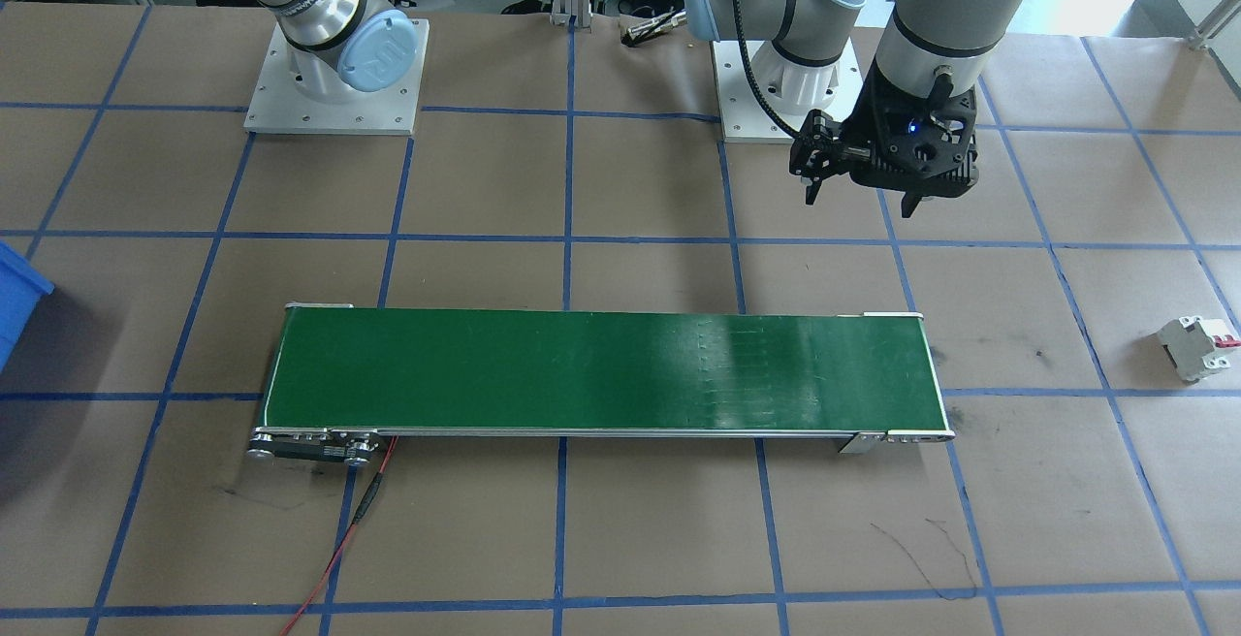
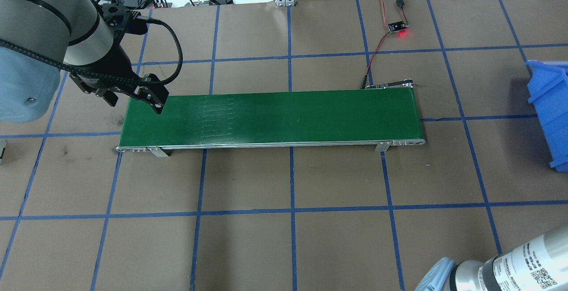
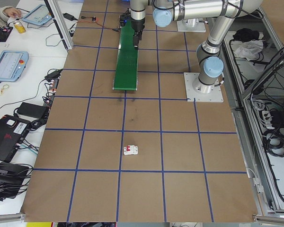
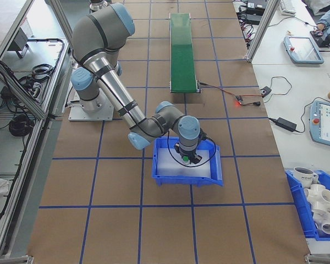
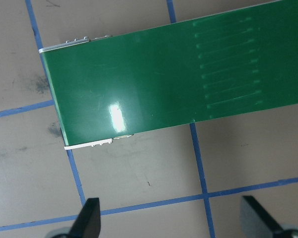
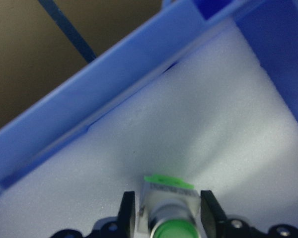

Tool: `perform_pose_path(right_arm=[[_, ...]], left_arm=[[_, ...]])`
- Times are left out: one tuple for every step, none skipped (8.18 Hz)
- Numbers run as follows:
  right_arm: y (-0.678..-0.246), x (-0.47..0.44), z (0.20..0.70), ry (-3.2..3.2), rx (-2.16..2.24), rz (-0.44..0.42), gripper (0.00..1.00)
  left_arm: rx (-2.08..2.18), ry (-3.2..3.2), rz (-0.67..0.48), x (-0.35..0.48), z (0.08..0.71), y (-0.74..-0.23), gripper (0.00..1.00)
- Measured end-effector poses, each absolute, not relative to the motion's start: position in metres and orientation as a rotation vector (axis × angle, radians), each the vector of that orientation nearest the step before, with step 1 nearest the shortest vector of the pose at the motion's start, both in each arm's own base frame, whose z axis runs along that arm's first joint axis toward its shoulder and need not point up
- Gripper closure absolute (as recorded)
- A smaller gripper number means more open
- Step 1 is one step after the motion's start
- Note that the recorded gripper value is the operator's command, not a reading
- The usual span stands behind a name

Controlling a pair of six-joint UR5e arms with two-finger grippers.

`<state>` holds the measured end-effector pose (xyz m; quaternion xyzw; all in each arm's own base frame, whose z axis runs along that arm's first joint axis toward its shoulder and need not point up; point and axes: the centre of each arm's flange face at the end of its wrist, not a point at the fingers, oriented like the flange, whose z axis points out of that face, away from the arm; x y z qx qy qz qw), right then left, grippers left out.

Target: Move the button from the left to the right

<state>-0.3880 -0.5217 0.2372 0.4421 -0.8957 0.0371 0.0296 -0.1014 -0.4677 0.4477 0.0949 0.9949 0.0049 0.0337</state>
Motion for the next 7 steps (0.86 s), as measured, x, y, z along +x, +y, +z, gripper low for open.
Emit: perform_pose_path(right_arm=[[-0.521,-0.388,0.239,-2.754,1.373,0.113,0.00],[-0.521,-0.388,0.244,-2.745,1.376,0.113,0.00],[-0.519,-0.386,0.258,-2.730,1.364,0.122,0.00],[-0.515,-0.382,0.284,-2.707,1.347,0.139,0.00],[-0.510,-0.374,0.313,-2.694,1.334,0.154,0.00],[-0.503,-0.365,0.344,-2.688,1.319,0.165,0.00],[-0.492,-0.351,0.382,-2.701,1.265,0.178,0.00]], left_arm=[[0.295,3.059,0.015,-0.101,0.448,-0.468,0.00],[0.297,3.058,0.012,-0.101,0.449,-0.467,0.00],[0.299,3.056,0.009,-0.101,0.450,-0.466,0.00],[0.301,3.055,0.008,-0.101,0.451,-0.466,0.00],[0.303,3.054,0.008,-0.101,0.451,-0.465,0.00],[0.305,3.054,0.006,-0.101,0.451,-0.465,0.00],[0.305,3.053,0.002,-0.101,0.452,-0.466,0.00]])
